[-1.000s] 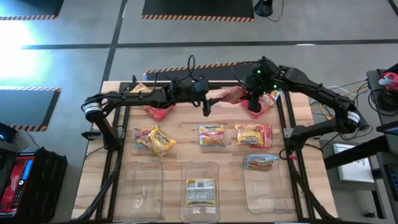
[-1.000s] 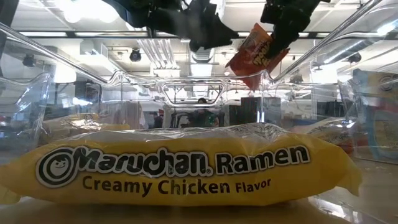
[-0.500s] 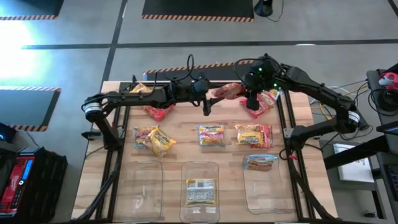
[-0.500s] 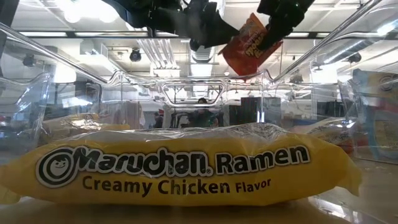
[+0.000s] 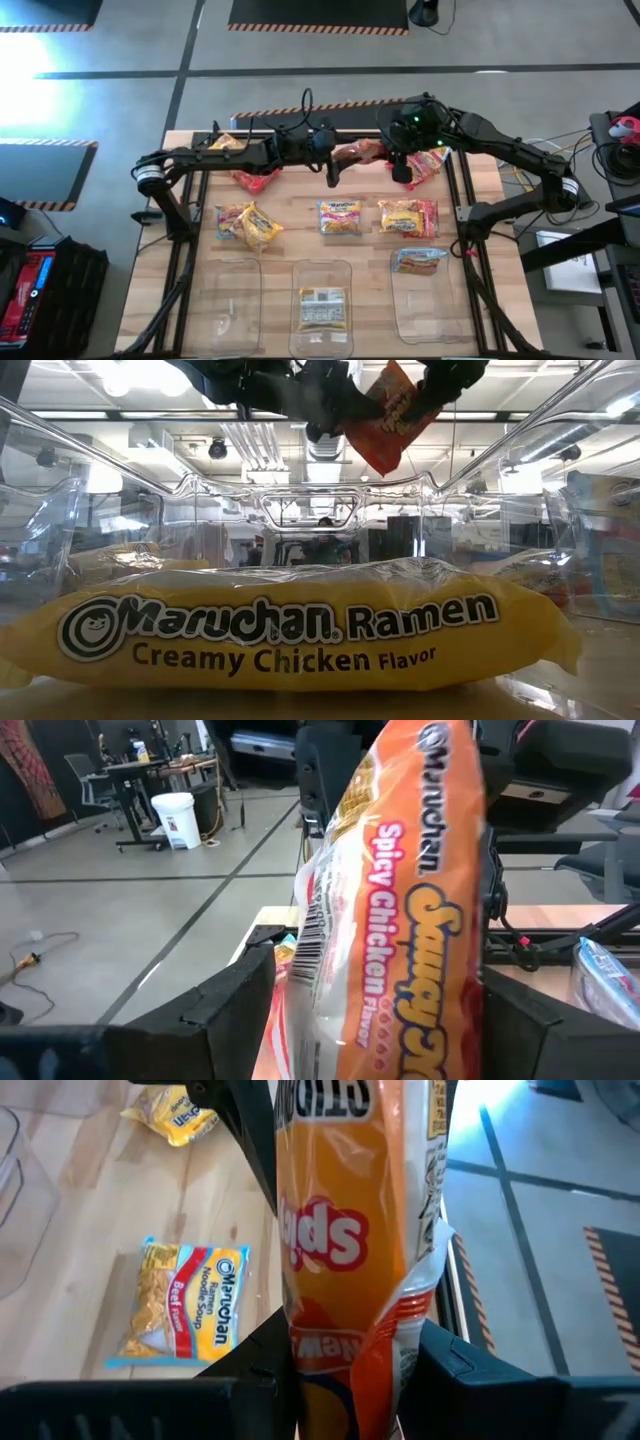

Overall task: Sort Maruchan noodles
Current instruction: Put the orange noodle pack into the left transparent bin

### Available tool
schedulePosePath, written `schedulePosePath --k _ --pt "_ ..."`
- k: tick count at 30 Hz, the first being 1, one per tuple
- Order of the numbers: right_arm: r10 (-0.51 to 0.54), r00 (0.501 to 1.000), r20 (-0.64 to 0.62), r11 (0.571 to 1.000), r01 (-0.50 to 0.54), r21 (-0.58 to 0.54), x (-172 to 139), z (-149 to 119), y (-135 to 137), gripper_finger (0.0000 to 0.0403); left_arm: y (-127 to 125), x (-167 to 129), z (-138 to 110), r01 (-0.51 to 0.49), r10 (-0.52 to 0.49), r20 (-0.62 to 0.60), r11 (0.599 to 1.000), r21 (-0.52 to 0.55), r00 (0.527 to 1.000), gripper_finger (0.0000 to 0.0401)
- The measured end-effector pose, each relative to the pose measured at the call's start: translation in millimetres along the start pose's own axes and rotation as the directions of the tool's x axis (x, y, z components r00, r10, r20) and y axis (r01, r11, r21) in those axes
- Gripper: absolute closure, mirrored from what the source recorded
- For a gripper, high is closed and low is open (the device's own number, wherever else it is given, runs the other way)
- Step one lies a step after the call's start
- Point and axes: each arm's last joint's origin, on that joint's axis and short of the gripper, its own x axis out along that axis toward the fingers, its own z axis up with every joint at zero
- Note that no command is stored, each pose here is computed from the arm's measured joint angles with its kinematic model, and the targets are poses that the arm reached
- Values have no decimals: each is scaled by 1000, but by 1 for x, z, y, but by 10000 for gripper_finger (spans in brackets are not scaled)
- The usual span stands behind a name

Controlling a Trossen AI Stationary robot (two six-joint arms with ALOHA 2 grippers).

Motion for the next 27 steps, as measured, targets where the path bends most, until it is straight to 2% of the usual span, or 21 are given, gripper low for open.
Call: schedulePosePath --k 8,20,27 --pt "5 1000 3 1000 -5 30 0 1 2 296 -2 0 -5 32 -34 -53 999 -38 998 163" --pt "13 1000 3 999 -13 36 0 1 2 296 -3 0 -6 82 -85 -57 995 -50 995 243" --pt "10 1000 0 999 -10 35 0 0 2 289 -4 0 -6 85 -88 -58 995 -61 994 242"
